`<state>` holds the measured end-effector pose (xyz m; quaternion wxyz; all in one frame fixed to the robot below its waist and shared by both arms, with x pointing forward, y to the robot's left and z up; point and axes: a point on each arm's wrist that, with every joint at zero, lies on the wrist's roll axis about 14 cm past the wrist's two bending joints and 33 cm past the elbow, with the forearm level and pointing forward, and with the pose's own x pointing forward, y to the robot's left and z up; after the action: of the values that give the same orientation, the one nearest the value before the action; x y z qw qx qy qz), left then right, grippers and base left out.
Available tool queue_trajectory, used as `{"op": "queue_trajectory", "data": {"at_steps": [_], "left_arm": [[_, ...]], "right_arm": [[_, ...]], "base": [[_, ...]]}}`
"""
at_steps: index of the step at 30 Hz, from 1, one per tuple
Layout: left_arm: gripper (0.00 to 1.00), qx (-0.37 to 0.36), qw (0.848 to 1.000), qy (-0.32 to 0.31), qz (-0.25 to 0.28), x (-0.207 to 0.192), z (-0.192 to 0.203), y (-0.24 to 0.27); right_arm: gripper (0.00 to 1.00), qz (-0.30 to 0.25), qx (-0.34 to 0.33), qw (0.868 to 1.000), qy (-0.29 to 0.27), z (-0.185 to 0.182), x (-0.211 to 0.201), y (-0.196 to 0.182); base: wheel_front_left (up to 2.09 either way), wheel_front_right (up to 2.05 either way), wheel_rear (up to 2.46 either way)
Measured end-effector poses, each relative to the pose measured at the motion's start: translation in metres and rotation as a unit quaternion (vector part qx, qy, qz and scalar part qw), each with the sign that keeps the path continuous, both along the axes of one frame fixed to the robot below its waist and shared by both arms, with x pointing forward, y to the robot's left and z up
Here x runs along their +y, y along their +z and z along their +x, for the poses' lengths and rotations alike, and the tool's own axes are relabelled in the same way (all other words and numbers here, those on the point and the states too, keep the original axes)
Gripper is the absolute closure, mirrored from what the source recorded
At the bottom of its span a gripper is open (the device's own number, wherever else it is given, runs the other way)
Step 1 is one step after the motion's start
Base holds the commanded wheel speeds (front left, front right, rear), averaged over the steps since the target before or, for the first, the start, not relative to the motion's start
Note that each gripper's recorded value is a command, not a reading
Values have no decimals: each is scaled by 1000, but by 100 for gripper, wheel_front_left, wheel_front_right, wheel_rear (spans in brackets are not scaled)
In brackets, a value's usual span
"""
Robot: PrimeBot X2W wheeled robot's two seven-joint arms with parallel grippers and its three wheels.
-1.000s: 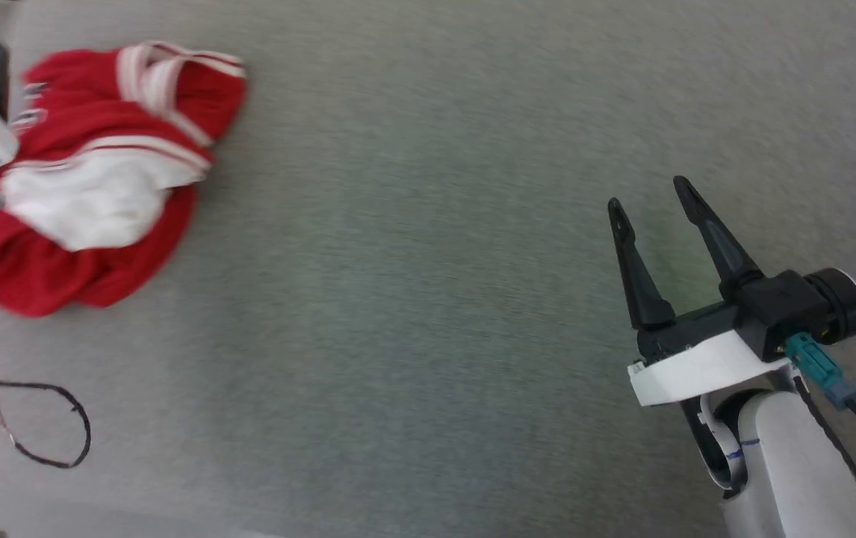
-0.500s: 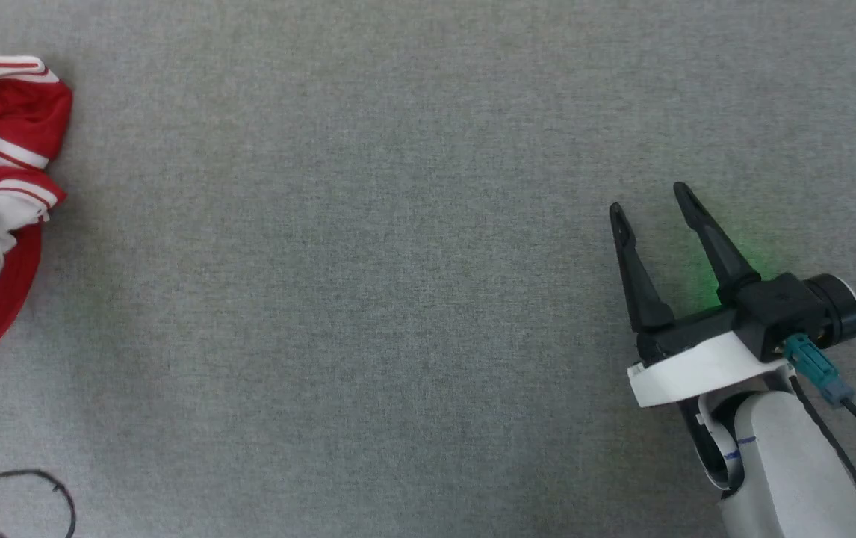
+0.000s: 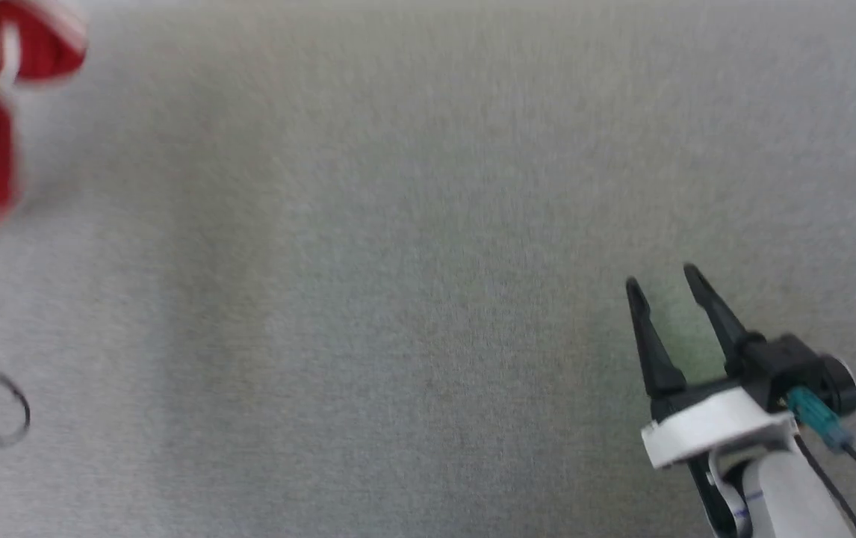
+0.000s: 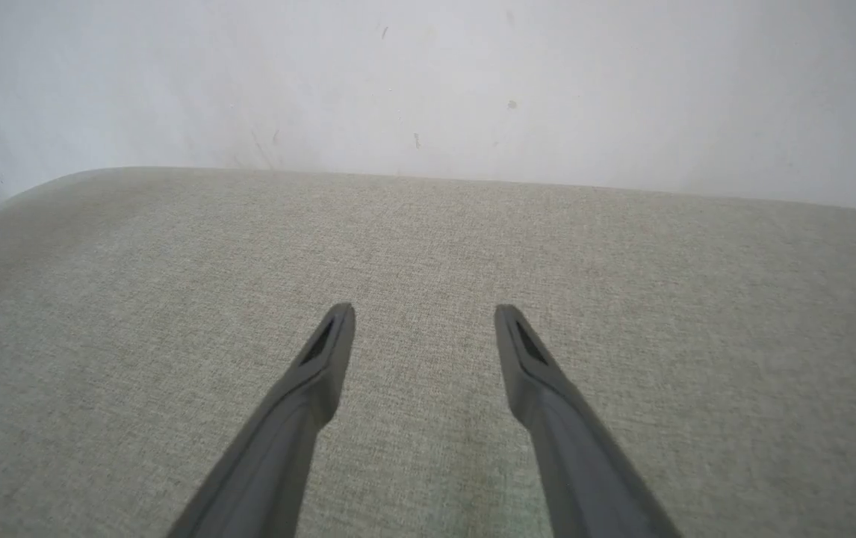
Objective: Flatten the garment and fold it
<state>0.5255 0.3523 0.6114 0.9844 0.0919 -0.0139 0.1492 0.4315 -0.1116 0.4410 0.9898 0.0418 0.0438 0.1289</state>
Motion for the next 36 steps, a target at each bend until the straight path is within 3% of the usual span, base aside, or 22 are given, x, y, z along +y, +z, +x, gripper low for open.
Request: {"op": "queue_trajectory", "data": {"at_steps": [7, 12, 17, 22, 25, 29, 35, 36], "left_arm": [[100, -164, 978, -116, 53, -78, -17, 118], [100, -205, 953, -219, 31, -160, -28, 143], [100, -196, 922, -334, -16, -256, -34, 135], [100, -99, 891, -438, -70, -348, -48, 70], [100, -4, 880, -466, -87, -380, -58, 12], [100, 164, 862, -474, -74, -397, -78, -83], [100, 372, 808, -457, -31, -387, -122, -189], [58, 391, 801, -451, -28, -382, -127, -199]], "right_arm": [[0, -2, -46, 999, -21, -21, -15, 40], [0, -2, -78, 996, -36, -35, -25, 67], [0, -6, -91, 994, -61, -49, -43, 79], [0, -11, -87, 992, -94, -64, -65, 79], [0, -13, -89, 990, -107, -70, -74, 82], [0, -16, -86, 988, -123, -78, -84, 81], [0, -17, -70, 988, -134, -84, -90, 73], [0, -17, -68, 989, -133, -84, -90, 72]], "base": [[0, 0, 0], [0, 0, 0], [0, 0, 0], [0, 0, 0], [0, 0, 0], [0, 0, 0], [0, 0, 0], [0, 0, 0]]}}
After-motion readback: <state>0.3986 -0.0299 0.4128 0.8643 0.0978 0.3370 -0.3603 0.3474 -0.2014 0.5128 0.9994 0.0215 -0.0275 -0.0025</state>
